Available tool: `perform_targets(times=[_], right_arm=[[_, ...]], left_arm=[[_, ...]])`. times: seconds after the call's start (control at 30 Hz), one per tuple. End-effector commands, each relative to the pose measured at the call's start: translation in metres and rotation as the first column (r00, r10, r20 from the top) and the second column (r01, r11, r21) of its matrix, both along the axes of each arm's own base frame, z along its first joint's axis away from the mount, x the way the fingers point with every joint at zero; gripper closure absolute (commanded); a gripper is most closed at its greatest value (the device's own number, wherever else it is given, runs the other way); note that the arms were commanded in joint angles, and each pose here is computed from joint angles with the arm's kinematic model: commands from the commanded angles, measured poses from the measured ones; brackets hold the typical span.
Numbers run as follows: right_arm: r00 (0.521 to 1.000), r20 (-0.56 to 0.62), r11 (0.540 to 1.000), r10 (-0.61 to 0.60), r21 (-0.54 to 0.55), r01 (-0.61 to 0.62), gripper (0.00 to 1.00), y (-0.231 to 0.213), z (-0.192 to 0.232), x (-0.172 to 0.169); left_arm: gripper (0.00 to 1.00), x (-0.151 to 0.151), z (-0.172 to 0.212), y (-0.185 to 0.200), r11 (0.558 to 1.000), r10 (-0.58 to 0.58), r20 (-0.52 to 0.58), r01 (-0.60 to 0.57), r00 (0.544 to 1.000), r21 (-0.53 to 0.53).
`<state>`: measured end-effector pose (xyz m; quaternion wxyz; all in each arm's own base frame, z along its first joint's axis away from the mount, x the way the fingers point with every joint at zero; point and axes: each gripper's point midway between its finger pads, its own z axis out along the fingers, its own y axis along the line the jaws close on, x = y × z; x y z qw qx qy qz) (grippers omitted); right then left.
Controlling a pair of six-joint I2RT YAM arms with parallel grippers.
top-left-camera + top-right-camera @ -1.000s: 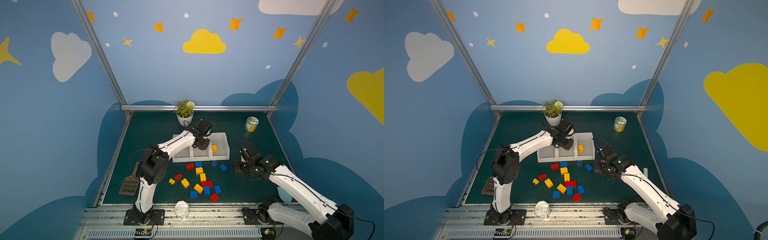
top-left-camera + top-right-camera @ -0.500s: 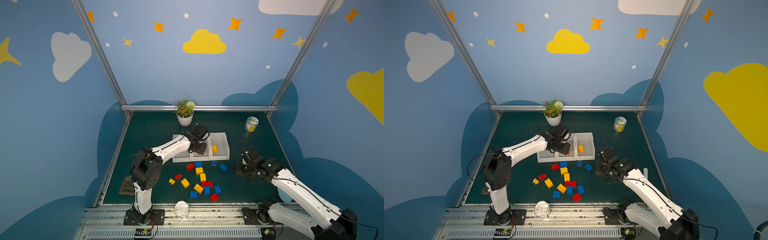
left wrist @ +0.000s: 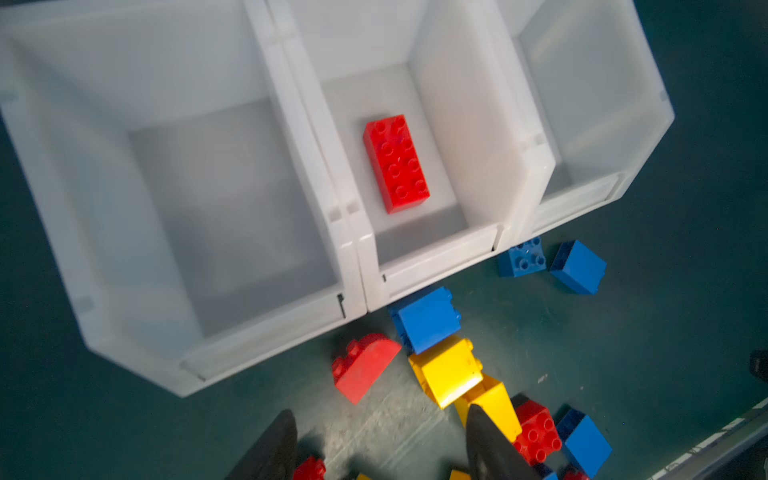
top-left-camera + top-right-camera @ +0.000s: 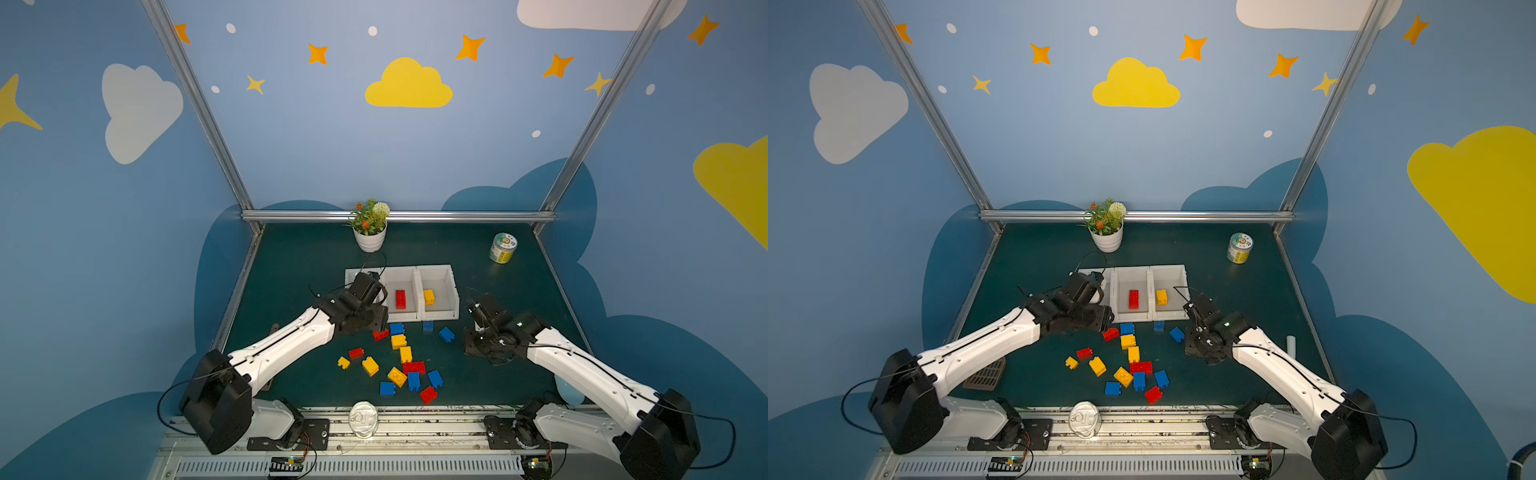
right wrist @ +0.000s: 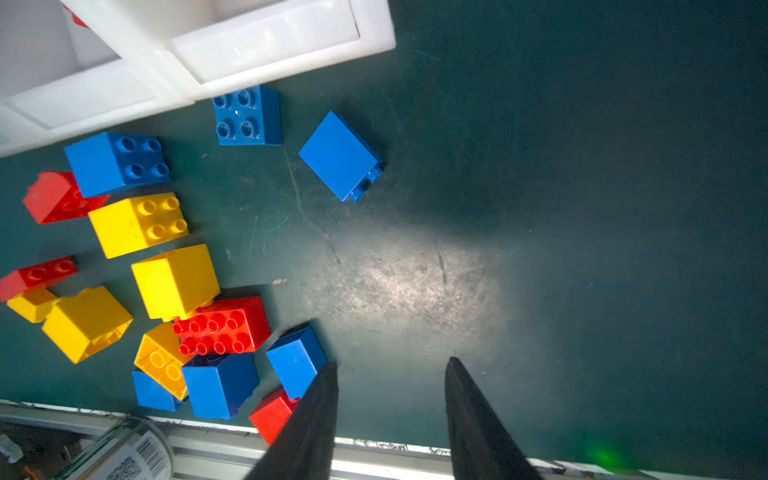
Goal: Sort the legos into containers by color
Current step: 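Carry the red brick to the middle bin compartment and release it, then grasp a blue brick with the right gripper while the left gripper withdraws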
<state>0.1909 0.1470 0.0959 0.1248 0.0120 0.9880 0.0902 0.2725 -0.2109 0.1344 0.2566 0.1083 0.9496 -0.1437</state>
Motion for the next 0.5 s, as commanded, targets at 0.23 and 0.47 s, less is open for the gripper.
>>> perform_targets(times=[0.23,0.47], right_arm=[[0.977,-0.020,0.977,0.212,-0.010,-0.213,0.50,0.038,-0.022,0.025],[0.945,-0.043,0.941,0.323,-0.087,-0.326,0.46,0.043,-0.037,0.043]], left_arm=[[0.33,-0.017,0.014,0.024,0.990,0.106,0.070,-0.098,0.992,-0.102],[0.33,-0.025,0.008,0.030,0.988,0.122,0.041,-0.117,0.992,-0.096]])
